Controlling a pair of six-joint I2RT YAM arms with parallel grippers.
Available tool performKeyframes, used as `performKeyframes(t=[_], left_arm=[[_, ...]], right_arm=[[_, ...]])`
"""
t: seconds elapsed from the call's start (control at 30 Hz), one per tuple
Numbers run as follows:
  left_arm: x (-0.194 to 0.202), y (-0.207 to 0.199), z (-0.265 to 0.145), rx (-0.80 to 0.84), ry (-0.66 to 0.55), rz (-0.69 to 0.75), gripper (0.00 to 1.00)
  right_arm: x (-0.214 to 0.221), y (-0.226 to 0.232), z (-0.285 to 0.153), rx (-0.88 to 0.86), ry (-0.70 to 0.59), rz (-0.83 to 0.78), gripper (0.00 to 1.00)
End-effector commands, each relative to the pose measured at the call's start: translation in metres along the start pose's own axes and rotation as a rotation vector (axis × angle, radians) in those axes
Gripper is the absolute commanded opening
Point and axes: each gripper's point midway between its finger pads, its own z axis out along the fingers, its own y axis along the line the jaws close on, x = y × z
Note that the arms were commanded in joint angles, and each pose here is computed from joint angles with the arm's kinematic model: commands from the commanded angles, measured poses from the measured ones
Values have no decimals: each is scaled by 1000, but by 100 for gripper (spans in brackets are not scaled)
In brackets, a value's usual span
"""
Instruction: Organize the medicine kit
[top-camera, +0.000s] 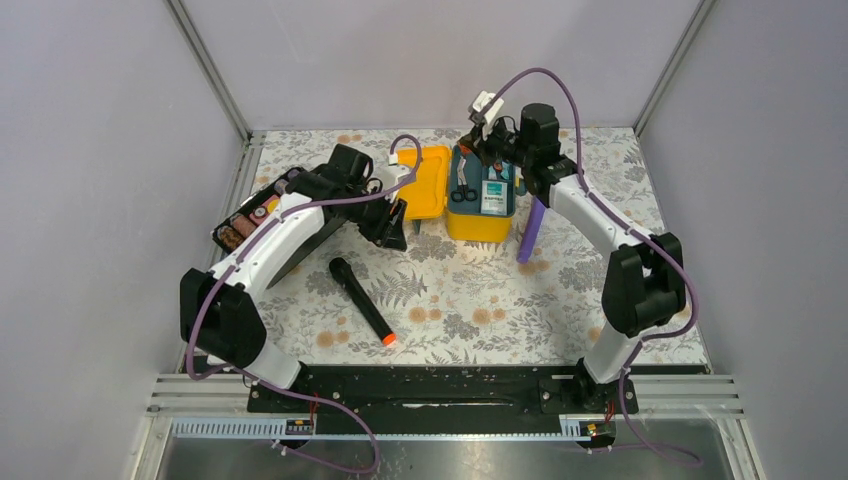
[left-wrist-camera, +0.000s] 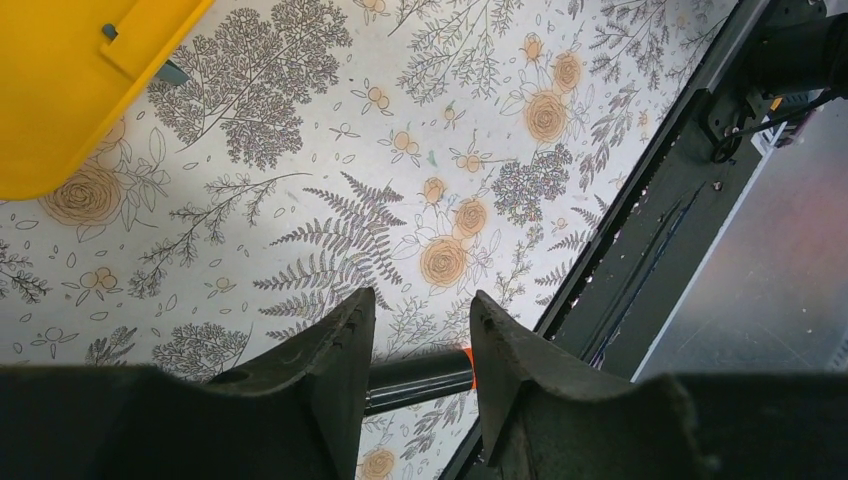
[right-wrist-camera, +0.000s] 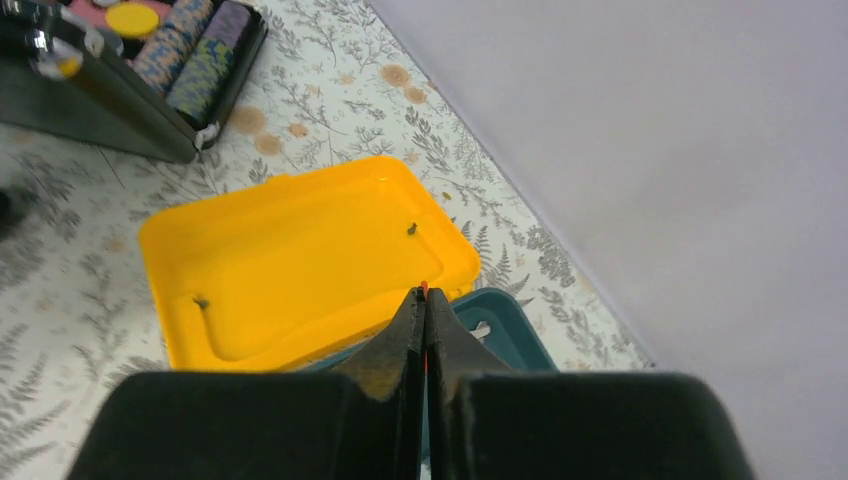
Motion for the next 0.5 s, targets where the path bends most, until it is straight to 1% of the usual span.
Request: performKeyframes(t=[0.0,0.03,0.13,0.17,0.3,0.4,0.43,0.47], left_arm=[[-21,-7,-18,-13,-64,90,41],[-22,-7,-18,-13,-64,92,41],[-22,-7,-21,-25,-65,105,41],[-21,-7,-22,-26,-64,107,41],[-17,-9,-21,-11,-57,97,41],[-17,-10,-19,-2,-56,78,43],[-19,-8,-18,-10,-60,66,44],[-21,-5,-17,-25,-69,50,48]], right_arm=[[2,3,5,-72,-92,-262,0],[11,11,3,-100,-86,-268,5],[32,33,-7,-185,-44,-275,30],[37,36,-11,-184,-29,-264,33],[31,36,-28,-124,-7,-205,38],[11,36,-42,-83,-22,-144,40],[9,35,-46,-67,-19,-124,41],[6,32,-48,-47,-14,-97,42]])
